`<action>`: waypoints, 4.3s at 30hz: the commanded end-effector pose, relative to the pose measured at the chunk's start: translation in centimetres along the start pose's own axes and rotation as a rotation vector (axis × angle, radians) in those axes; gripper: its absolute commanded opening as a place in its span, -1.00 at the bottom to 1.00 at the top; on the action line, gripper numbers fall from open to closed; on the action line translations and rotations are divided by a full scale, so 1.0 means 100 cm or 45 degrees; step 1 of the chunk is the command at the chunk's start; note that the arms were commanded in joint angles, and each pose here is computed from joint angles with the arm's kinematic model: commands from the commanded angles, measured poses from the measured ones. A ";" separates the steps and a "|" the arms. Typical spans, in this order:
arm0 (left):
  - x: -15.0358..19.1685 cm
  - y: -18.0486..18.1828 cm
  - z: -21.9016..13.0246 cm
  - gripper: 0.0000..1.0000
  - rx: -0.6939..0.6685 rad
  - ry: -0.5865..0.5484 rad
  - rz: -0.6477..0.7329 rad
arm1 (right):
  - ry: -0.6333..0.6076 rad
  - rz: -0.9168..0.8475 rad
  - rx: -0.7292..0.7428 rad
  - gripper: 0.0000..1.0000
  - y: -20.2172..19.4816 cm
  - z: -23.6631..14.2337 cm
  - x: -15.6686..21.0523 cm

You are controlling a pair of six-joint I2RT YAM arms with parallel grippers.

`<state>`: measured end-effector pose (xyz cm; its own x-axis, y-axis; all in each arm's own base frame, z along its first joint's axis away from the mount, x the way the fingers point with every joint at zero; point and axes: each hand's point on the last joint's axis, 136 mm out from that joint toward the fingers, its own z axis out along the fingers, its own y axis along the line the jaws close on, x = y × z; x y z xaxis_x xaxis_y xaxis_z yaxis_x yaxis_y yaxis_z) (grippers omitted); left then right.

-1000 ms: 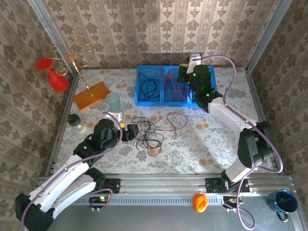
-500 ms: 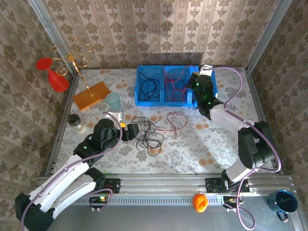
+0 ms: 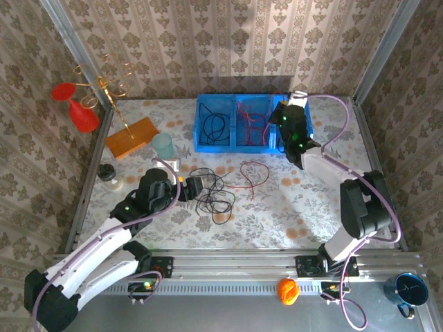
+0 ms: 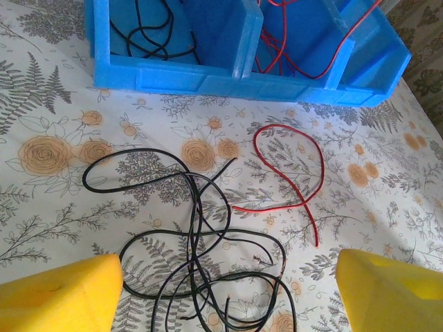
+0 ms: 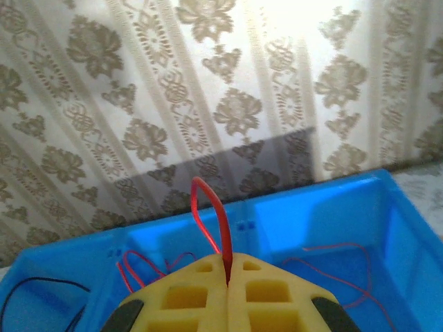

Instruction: Untangle the cables

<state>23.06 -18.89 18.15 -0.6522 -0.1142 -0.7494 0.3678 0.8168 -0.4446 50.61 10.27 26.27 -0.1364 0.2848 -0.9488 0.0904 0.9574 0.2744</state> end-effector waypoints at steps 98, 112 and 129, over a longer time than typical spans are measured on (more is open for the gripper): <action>0.062 0.021 0.072 0.70 -0.054 0.279 -0.150 | 1.265 -0.470 0.012 -0.04 -0.051 -0.180 0.245; 0.061 0.014 0.073 0.69 -0.024 0.280 -0.144 | 1.435 -0.250 0.092 0.32 -0.041 -0.195 0.262; 0.063 0.020 0.067 0.70 -0.048 0.262 -0.140 | 1.421 -0.381 0.149 -1.00 -0.049 -0.187 0.280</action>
<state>24.22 -21.75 8.81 -0.8166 -0.0841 -0.5711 0.2596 0.8301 -0.4934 28.96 16.11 1.86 -0.9487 -0.0132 -0.3159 -0.0285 0.9986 0.0441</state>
